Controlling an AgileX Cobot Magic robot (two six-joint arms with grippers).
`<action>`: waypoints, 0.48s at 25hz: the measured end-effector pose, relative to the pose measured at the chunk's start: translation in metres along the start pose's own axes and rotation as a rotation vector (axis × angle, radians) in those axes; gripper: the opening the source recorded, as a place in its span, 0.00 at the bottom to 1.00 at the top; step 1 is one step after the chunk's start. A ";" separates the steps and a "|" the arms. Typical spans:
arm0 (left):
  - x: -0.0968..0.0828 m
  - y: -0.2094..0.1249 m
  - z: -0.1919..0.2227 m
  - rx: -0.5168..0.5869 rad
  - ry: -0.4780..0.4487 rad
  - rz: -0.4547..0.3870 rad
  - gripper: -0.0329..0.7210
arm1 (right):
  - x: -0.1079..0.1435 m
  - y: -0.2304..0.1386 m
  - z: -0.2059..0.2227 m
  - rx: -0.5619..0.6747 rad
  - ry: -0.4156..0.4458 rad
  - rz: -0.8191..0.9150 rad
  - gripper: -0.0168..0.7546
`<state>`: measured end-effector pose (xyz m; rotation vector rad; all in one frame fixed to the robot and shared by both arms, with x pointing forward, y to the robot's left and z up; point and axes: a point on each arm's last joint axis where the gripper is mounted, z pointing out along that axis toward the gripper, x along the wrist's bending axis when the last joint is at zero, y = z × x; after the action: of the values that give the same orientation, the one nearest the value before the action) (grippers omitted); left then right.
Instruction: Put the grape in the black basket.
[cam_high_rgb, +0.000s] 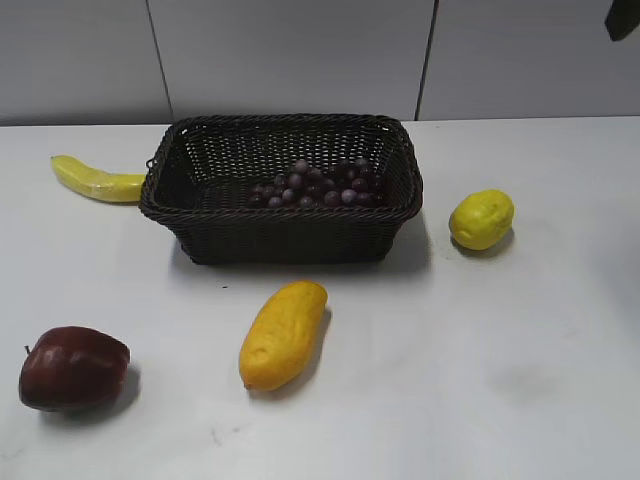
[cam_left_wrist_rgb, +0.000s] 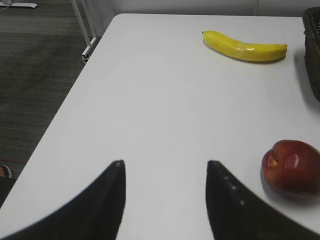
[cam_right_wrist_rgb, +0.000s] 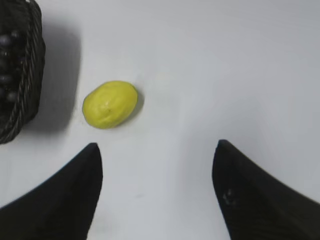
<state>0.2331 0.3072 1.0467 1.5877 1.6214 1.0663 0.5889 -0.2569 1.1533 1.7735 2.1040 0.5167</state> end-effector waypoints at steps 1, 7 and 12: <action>0.000 0.000 0.000 0.000 0.000 0.000 0.68 | 0.000 -0.009 -0.003 0.015 0.001 0.000 0.70; 0.000 0.000 0.000 0.000 0.000 0.000 0.68 | 0.004 -0.072 -0.028 0.051 0.002 0.007 0.70; 0.000 0.000 0.000 0.000 0.000 0.000 0.66 | 0.007 -0.129 -0.022 0.093 0.004 0.010 0.70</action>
<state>0.2331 0.3072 1.0467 1.5877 1.6214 1.0663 0.4662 -0.2715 1.1107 1.8355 2.1561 0.4316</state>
